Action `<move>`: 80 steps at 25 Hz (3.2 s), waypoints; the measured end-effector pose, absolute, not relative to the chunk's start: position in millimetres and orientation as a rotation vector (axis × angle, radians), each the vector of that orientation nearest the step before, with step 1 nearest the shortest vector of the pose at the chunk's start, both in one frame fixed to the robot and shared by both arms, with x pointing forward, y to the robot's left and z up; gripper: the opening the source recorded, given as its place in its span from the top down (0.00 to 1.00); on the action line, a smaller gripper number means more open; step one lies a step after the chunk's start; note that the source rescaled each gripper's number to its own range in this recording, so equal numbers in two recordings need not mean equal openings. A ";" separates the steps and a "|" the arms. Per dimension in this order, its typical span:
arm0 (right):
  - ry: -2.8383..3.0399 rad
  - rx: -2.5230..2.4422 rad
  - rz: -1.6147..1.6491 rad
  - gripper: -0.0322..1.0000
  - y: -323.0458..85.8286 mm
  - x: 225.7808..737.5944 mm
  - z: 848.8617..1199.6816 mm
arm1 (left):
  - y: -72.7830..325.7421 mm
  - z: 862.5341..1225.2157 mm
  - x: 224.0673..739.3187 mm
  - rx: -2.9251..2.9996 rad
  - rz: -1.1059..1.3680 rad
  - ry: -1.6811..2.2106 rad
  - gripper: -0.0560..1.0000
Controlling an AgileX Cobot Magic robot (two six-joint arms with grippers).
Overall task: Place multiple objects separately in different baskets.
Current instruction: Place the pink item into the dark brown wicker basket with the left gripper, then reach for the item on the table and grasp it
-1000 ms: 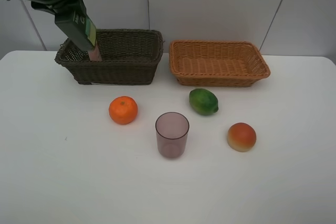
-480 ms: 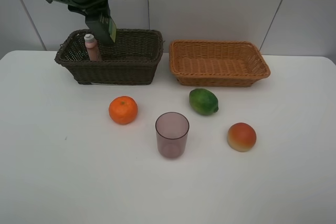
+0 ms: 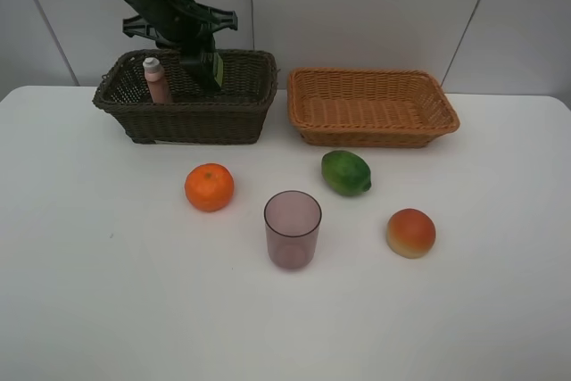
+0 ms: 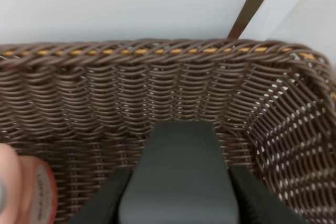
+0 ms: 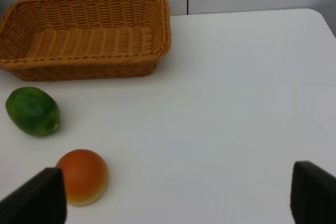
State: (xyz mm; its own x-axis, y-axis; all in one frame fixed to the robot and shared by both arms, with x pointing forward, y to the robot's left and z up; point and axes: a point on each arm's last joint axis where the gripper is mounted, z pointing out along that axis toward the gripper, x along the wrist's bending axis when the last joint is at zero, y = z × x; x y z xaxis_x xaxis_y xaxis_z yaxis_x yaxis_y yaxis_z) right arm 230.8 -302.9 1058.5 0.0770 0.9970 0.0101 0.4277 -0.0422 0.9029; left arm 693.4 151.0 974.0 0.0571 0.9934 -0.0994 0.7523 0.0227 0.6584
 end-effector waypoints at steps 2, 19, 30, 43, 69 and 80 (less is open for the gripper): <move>1.455 1.582 0.930 0.21 -302.9 230.8 1058.5 | 149.6 964.8 696.1 1.785 0.552 1.742 0.49; 1.455 1.582 0.930 0.21 -302.9 230.8 1058.5 | 146.2 937.9 702.3 1.801 0.536 1.735 0.49; 1.455 1.582 0.930 0.21 -302.9 230.8 1058.5 | 145.8 940.1 703.0 1.796 0.540 1.728 0.05; 1.455 1.582 0.930 0.21 -302.9 230.8 1058.5 | 146.8 990.6 687.8 1.783 0.567 1.720 0.04; 1.455 1.583 0.931 0.21 -302.9 230.8 1058.5 | 48.3 1006.2 571.4 2.781 0.285 1.091 0.04; 1.455 1.583 0.931 0.21 -302.9 230.8 1058.5 | 20.6 1005.4 543.6 2.899 0.255 0.858 0.00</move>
